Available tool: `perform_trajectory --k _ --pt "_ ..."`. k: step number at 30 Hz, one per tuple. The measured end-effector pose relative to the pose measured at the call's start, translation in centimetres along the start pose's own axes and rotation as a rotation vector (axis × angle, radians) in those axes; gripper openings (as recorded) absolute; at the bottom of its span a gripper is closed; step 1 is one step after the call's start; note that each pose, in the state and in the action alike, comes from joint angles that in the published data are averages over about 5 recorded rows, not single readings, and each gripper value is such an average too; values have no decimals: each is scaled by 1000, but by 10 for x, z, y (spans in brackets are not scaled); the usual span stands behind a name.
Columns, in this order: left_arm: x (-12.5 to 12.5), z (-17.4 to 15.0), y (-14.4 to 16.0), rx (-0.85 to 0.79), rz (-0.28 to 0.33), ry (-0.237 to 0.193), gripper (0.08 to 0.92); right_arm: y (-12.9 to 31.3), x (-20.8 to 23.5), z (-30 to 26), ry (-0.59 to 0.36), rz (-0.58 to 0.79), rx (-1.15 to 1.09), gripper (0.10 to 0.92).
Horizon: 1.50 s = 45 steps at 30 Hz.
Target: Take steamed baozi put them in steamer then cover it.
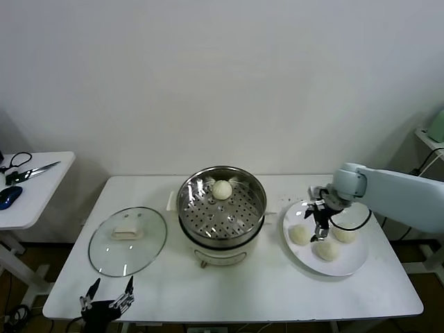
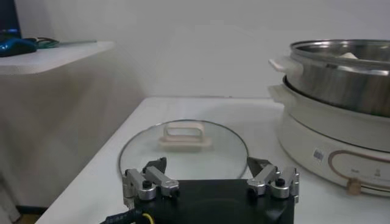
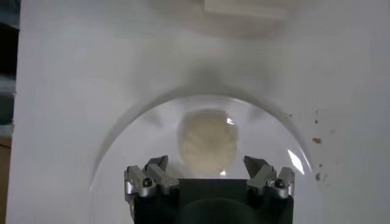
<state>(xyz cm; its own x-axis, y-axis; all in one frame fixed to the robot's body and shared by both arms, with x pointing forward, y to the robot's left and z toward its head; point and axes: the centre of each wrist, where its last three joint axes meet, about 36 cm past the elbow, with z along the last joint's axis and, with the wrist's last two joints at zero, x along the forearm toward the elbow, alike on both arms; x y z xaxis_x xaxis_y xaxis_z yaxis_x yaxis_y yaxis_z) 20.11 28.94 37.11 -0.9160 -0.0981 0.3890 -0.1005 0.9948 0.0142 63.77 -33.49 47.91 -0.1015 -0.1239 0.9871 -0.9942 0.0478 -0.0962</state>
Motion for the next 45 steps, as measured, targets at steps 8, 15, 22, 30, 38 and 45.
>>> perform_trajectory --k 8,15,22,30,38,45 --pt "-1 1 1 -2 0 1 823 -3 -21 -9 3 0 -14 804" --pt "-1 1 2 -4 -3 2 823 -6 -27 -12 13 4 -13 719" --pt "-1 1 1 -1 -4 0 823 -9 -21 -12 14 1 -1 688" --pt "0 -3 -1 0 -1 -4 823 -31 36 -24 1 14 57 687" --pt "0 -7 -3 0 9 -10 823 -58 152 -63 -10 76 144 687" --pt "0 -12 -3 -7 18 -20 823 -51 233 -135 -85 142 214 687"
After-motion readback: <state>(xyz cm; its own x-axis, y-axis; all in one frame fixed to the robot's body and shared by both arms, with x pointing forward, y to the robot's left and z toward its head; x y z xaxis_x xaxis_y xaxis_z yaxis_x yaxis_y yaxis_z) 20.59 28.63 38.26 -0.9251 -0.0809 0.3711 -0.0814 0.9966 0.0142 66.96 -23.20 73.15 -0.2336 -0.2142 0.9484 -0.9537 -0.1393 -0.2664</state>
